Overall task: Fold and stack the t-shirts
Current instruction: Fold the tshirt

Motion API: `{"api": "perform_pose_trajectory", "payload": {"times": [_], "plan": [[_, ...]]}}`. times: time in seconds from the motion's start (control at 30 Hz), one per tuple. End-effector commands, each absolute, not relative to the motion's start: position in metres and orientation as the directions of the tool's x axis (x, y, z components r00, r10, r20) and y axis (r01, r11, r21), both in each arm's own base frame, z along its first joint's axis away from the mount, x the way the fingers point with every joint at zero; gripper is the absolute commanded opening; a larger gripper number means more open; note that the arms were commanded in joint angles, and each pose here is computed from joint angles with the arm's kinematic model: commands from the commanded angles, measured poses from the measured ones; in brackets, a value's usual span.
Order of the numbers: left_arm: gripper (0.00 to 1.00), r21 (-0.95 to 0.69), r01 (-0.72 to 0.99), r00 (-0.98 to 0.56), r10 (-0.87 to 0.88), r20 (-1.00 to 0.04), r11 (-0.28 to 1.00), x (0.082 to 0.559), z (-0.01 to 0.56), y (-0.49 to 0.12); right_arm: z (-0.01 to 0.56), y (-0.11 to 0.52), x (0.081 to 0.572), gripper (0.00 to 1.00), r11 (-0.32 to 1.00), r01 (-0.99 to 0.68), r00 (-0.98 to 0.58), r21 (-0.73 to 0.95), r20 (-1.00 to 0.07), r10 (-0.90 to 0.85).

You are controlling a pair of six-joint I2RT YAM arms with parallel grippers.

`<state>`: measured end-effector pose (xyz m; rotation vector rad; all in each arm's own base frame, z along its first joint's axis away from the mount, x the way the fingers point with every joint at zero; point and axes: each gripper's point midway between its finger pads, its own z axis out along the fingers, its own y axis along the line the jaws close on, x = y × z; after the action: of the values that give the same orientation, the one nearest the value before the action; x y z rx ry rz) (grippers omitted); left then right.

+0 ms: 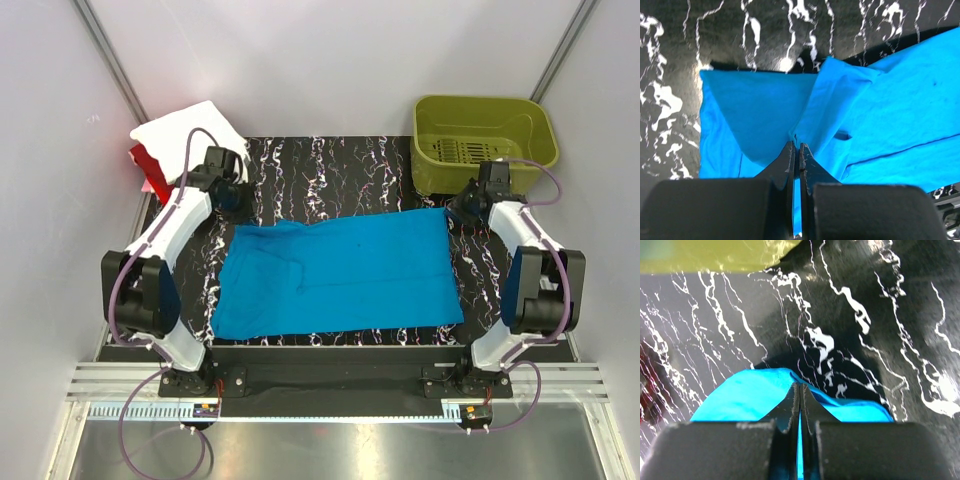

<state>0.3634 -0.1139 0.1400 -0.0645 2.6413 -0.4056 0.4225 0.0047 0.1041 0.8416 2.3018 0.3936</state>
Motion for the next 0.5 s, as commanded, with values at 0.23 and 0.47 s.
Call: {"api": "perform_pose_trajectory", "payload": {"times": [0.23, 0.47], "plan": [[0.00, -0.210, 0.039, -0.858, -0.075, -0.509, 0.977, 0.320, 0.155, -0.090, 0.125, 0.004, 0.383, 0.00, 0.755, 0.457, -0.549, 0.470, -0.519, 0.655], [0.00, -0.213, 0.019, -0.869, -0.090, -0.486, 0.977, 0.291, 0.145, -0.085, 0.119, 0.000, 0.358, 0.00, 0.752, 0.492, -0.544, 0.438, -0.519, 0.659]]}}
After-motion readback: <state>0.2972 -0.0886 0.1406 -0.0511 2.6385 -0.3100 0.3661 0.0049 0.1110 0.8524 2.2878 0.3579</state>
